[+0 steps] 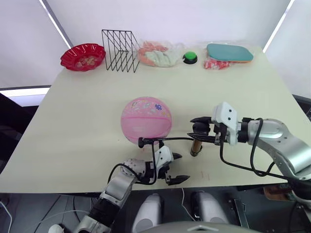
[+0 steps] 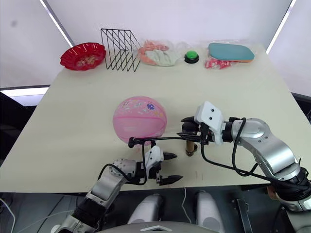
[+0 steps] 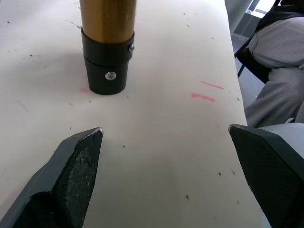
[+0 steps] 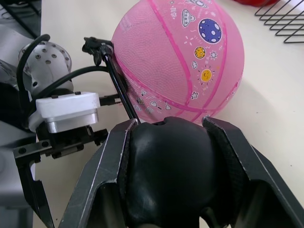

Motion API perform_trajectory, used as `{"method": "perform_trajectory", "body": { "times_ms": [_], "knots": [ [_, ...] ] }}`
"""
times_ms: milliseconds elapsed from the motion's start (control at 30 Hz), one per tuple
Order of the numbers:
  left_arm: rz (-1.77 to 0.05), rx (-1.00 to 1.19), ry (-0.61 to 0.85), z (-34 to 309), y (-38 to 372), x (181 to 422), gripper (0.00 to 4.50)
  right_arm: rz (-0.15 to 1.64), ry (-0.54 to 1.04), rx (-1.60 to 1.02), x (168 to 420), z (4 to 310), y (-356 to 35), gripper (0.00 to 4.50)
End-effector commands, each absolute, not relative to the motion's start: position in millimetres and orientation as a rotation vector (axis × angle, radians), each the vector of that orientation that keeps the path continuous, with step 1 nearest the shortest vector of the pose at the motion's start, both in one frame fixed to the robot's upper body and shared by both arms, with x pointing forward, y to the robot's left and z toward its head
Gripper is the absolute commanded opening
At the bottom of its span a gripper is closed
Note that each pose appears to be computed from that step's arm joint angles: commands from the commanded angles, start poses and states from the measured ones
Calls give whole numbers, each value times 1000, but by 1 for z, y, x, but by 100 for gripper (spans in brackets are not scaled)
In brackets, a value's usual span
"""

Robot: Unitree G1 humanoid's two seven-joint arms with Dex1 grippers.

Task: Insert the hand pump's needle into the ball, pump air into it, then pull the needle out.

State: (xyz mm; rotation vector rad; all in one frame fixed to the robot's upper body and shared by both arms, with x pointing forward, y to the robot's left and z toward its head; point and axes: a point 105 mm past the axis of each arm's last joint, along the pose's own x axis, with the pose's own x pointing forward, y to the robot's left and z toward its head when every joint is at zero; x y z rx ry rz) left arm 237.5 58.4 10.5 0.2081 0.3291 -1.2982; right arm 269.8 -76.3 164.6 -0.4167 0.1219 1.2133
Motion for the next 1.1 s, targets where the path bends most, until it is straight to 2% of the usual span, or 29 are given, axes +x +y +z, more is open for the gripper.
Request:
{"method": "perform_trajectory", "body": {
  "times_ms": [33, 333, 733, 967, 1100],
  "knots": [
    [-1277, 287, 312, 11, 66, 239, 450, 1187, 166, -421, 274, 159, -79, 168],
    [-1307, 334, 294, 13, 59, 235, 450, 1193, 157, -420, 274, 161, -77, 168],
    [-1260, 297, 264, 17, 87, 218, 450, 1201, 172, -425, 273, 156, -77, 168],
    [-1171, 190, 226, 33, 109, 213, 450, 1204, 181, -429, 274, 155, -79, 168],
    [-1087, 55, 133, 72, 127, 210, 450, 1223, 200, -452, 273, 151, -82, 168]
  ]
}}
